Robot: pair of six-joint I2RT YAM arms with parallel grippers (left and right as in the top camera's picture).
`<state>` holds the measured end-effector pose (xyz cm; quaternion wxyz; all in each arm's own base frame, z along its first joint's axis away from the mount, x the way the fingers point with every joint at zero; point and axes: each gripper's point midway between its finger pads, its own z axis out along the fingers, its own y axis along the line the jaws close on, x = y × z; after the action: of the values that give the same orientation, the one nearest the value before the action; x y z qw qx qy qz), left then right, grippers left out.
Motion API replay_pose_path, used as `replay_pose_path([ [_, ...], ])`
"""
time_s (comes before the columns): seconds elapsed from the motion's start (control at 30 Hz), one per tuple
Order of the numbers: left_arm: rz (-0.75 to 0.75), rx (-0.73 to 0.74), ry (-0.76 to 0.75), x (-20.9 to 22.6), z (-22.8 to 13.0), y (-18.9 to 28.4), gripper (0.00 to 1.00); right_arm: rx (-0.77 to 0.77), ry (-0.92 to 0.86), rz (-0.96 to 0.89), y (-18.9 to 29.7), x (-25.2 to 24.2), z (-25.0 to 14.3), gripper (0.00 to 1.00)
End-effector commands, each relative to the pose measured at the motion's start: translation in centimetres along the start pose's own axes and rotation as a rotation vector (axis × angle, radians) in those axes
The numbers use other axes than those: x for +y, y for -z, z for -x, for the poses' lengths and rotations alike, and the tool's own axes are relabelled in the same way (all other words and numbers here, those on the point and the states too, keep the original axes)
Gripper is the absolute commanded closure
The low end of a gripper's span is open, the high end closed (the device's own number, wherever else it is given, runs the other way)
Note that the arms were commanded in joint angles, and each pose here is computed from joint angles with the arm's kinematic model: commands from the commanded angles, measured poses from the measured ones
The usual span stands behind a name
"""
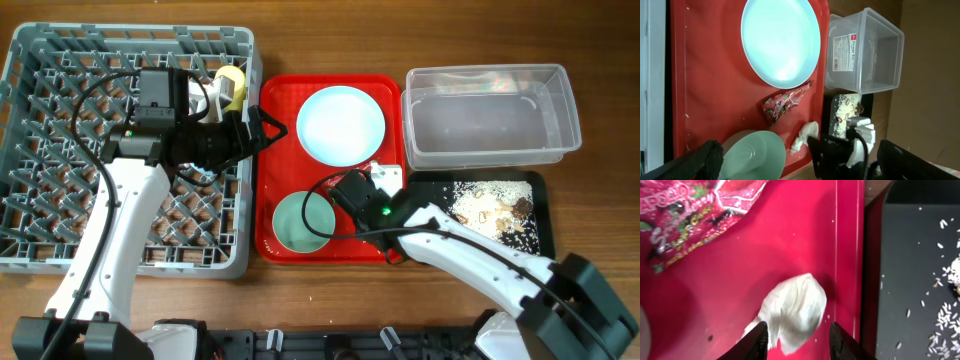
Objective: Sort waste into correct bins and load items into the dishwasher rack
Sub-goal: 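Grasp the white tissue with the right gripper and drop it in the clear bin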
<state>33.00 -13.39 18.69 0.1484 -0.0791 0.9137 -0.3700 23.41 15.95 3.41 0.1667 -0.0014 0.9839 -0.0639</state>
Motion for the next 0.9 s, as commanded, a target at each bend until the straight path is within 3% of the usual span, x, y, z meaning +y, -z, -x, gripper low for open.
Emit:
replay_pose_path([
  [0.0,-0.006,-0.023,-0.009,-0.5,0.4,0.6,0.0,-0.007,-0.013,-0.052,-1.6,-0.3,0.0,0.6],
  [0.07,-0.005,-0.023,-0.009,-0.5,0.4,0.6,0.0,0.0,-0.01,-0.058,-2.5,0.0,-0.1,0.61],
  [0.2,-0.005,-0.023,-0.009,-0.5,0.4,0.6,0.0,-0.027,-0.011,-0.062,-2.1,0.0,0.6,0.76],
  [0.3,-0.005,-0.023,-0.009,-0.5,0.4,0.6,0.0,-0.118,0.006,-0.03,0.7,0.4,3.4,0.96],
  [0.43,-0.005,-0.023,-0.009,-0.5,0.4,0.6,0.0,-0.321,-0.013,0.01,7.4,-0.8,9.2,0.96],
  [0.6,-0.005,-0.023,-0.009,-0.5,0.4,0.6,0.0,-0.533,-0.173,-0.043,13.4,-7.5,14.1,0.96],
  [0.73,-0.005,-0.023,-0.009,-0.5,0.4,0.6,0.0,-0.538,-0.278,-0.23,12.8,-17.8,16.5,0.96],
  [0.87,-0.005,-0.023,-0.009,-0.5,0.4,0.6,0.0,-0.479,-0.304,-0.216,9.3,-22.4,18.1,0.92],
])
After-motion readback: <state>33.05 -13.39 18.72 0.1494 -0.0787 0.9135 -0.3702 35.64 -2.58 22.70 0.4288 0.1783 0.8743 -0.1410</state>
